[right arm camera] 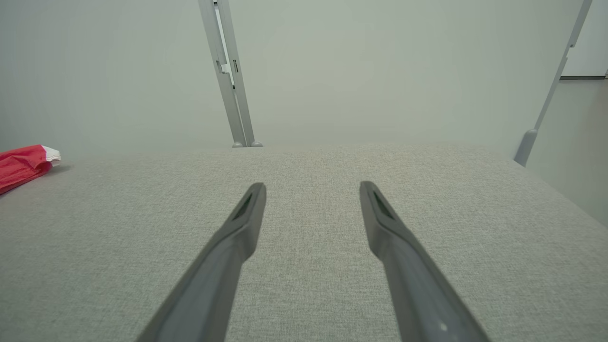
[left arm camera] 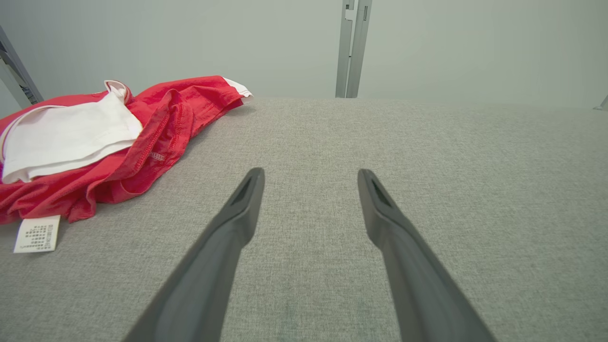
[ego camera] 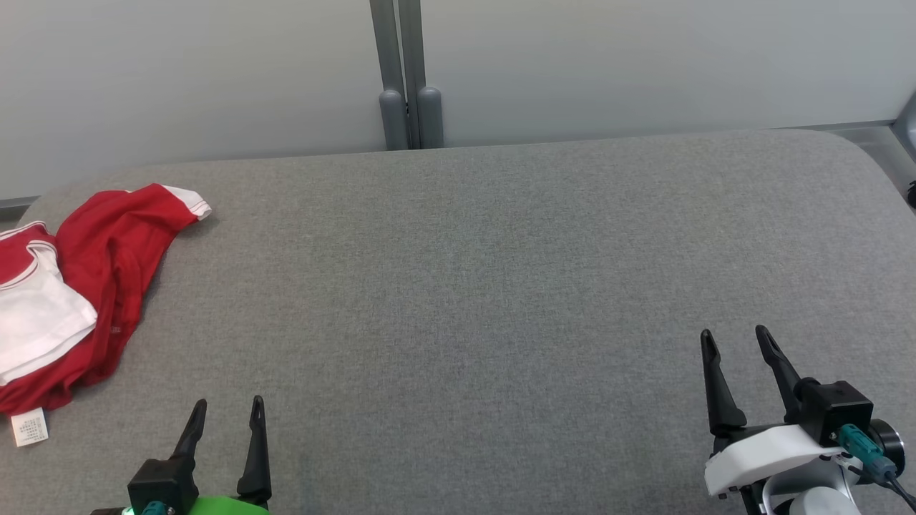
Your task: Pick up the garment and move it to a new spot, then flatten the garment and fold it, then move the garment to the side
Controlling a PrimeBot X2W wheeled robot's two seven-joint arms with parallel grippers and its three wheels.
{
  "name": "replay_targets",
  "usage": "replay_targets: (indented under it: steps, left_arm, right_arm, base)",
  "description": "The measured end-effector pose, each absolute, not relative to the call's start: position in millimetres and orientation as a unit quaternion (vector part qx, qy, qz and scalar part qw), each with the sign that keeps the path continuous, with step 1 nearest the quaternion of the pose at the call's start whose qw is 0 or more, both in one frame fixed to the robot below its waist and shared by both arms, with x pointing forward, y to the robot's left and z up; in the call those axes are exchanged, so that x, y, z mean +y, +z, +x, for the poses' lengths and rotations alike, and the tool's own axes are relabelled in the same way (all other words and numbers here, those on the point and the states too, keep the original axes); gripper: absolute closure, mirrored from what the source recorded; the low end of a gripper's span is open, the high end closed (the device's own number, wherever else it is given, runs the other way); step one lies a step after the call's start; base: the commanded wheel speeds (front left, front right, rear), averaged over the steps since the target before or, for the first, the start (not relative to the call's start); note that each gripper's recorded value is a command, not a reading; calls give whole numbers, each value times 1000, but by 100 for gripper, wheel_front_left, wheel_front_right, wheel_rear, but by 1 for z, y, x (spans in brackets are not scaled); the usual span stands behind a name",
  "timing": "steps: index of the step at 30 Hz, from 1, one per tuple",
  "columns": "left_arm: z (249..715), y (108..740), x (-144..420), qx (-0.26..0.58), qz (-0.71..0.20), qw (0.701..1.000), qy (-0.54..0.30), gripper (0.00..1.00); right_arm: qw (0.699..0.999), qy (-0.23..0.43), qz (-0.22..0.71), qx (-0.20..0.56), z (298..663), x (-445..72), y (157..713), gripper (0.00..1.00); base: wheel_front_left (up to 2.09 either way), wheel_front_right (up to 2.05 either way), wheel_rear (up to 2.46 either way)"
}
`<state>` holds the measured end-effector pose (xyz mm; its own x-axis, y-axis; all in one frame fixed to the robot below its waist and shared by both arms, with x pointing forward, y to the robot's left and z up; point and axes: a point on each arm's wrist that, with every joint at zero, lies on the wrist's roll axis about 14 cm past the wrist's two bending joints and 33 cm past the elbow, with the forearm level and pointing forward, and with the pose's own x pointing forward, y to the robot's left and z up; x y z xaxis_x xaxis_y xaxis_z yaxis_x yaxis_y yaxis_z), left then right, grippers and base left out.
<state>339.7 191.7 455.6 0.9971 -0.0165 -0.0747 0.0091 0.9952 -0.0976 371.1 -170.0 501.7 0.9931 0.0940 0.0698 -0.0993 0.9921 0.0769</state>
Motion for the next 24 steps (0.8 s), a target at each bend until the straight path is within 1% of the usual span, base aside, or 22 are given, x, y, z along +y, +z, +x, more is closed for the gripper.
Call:
replay_targets:
  steps: [9, 14, 19, 24]
  left_arm:
    - [338, 456, 195, 37, -51, 998, -1, 0]
    - [331, 460, 207, 28, -53, 998, 20, 0]
    - [312, 460, 230, 26, -56, 996, 60, 0]
    - [282, 454, 261, 30, -59, 991, 119, 0]
  right_arm:
    - [997, 56, 40, -30, 373, -165, 500, 0]
    - [996, 79, 38, -22, 374, -150, 495, 0]
    - [991, 130, 37, -21, 382, -116, 496, 0]
    - [978, 204, 40, -30, 391, -62, 504, 0]
  base:
    - [0, 0, 0]
    - [0, 0, 0]
    - [0, 0, 0]
    - [0, 0, 0]
